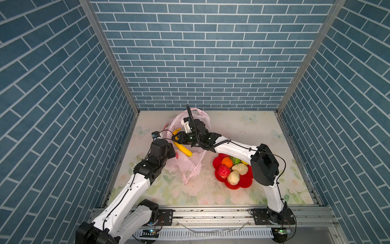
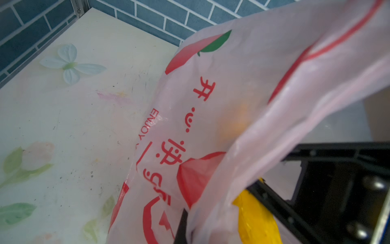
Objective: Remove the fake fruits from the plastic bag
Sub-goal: 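Close the right gripper on the yellow banana and lift it, then pull the yellow banana up out of the bag with the right gripper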
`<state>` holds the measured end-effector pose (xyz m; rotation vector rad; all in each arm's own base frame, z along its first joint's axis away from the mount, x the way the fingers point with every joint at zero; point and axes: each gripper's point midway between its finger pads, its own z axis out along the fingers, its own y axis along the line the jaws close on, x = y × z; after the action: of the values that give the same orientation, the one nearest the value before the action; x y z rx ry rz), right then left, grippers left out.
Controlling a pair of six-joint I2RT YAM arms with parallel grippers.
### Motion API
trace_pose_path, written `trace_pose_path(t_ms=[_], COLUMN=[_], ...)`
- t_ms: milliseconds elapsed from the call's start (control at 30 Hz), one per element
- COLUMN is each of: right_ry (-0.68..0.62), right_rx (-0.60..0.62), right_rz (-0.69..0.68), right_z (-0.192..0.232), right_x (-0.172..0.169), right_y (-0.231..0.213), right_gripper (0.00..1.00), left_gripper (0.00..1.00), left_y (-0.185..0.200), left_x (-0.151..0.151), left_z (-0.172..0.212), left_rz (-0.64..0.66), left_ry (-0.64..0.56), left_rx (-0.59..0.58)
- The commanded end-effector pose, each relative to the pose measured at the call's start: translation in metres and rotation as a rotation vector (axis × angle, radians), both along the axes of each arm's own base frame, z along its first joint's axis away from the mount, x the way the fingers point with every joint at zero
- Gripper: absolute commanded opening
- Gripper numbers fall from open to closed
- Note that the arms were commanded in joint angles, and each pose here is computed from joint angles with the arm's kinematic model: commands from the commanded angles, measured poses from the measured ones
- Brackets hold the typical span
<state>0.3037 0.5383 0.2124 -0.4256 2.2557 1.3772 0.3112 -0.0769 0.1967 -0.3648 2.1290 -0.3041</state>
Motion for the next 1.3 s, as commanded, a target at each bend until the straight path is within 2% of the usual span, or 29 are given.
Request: trace_pose_path(t_ms=[0,467,867,1267], right_ry=[-0.048,-0.083,-0.166,-0.244], right_rx=[0.054,0.054,0.042,0.05], right_rz=[0.04,0.105,0.159,0.152], right_z=[0.034,0.046,0.071,0.094], right_x=[-0.012,-0.032,-0.038,-0.037], right_y=[-0.008,-0.023,-0.027,-0.037], right_gripper=[0.11,0.11,0.11,0.1], left_gripper=[0.0,0.0,0.0,0.0], left_y=[0.006,0.008,0.007,0.007], left_x=[0.007,0.029,0.031,0.026], left_z=[0.003,0.016,0.012,0.002], left_rz=[0.013,0.02,0.017,0.024], left_ry=[0.007,0.034,0.064,0.081], left_rx=[0.054,0.075,0.066,0.041])
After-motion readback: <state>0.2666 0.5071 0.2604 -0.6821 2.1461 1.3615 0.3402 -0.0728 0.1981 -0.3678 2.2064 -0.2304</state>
